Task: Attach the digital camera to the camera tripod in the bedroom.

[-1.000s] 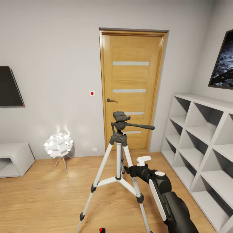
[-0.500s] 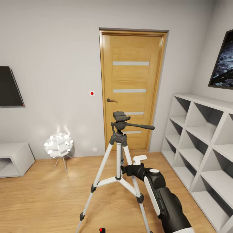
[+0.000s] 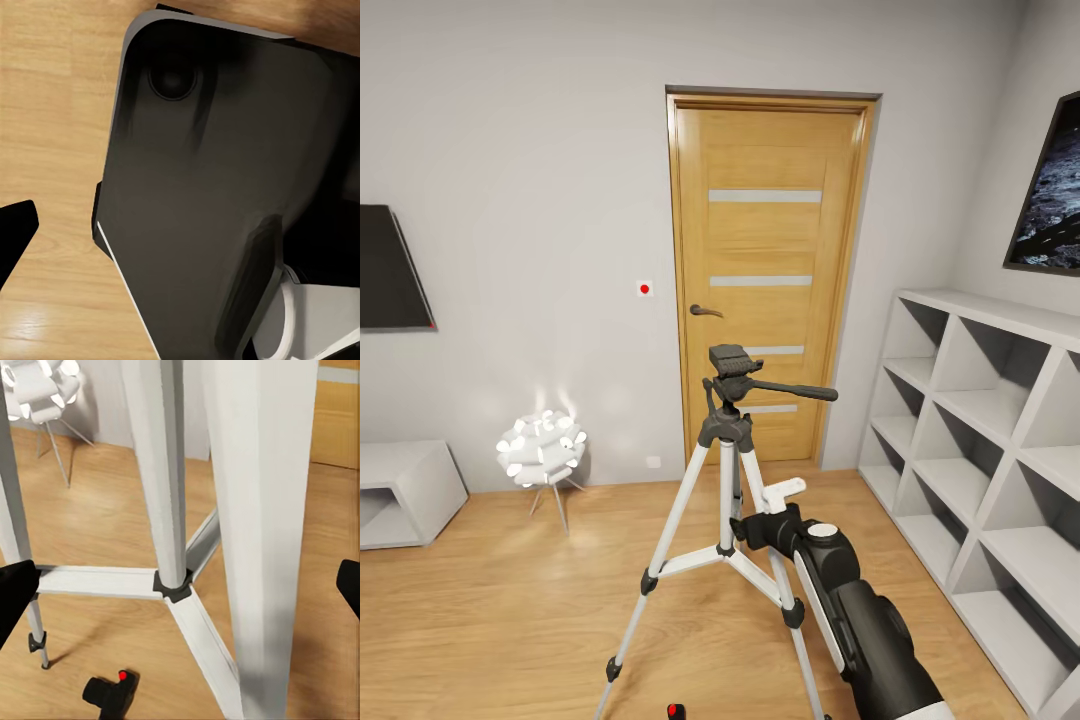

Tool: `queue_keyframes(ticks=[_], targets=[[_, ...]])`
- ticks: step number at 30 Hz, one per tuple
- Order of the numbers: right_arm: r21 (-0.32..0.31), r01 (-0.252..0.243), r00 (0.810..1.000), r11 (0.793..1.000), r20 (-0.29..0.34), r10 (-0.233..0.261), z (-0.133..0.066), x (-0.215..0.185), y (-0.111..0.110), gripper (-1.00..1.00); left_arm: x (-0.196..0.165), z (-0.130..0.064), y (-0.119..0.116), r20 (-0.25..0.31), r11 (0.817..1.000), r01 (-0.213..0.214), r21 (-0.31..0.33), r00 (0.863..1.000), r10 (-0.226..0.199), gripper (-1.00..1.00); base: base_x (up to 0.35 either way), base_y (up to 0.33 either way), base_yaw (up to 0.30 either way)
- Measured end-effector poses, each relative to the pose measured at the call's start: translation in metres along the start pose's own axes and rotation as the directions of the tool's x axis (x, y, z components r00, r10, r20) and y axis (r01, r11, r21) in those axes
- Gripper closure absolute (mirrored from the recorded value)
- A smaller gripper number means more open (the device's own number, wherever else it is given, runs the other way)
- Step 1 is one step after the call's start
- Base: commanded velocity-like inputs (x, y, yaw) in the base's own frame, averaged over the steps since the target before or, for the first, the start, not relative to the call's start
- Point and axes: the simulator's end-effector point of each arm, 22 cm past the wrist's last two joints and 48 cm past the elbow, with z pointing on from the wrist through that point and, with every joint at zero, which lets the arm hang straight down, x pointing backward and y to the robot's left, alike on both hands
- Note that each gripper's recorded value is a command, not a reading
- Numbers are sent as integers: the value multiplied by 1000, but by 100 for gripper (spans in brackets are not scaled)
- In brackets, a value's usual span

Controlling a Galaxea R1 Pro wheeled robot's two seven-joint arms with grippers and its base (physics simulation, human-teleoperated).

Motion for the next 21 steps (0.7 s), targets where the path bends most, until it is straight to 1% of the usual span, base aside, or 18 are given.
queue_keyframes(ticks=[13,16,18,21], targets=[[12,1,1000,1000,7,-1,-1,-3,-4,-100,0,0,0,0,1000,0,0,1000,0,-100,0,0,0],[35,4,999,999,35,-5,-2,-9,-10,-100,0,0,0,0,1000,0,0,1000,0,-100,0,0,0],[41,4,999,999,44,-6,-1,-10,-11,-100,0,0,0,0,1000,0,0,1000,0,-100,0,0,0],[66,5,997,998,76,-10,-1,-16,-16,-100,0,0,0,0,1000,0,0,1000,0,-100,0,0,0]])
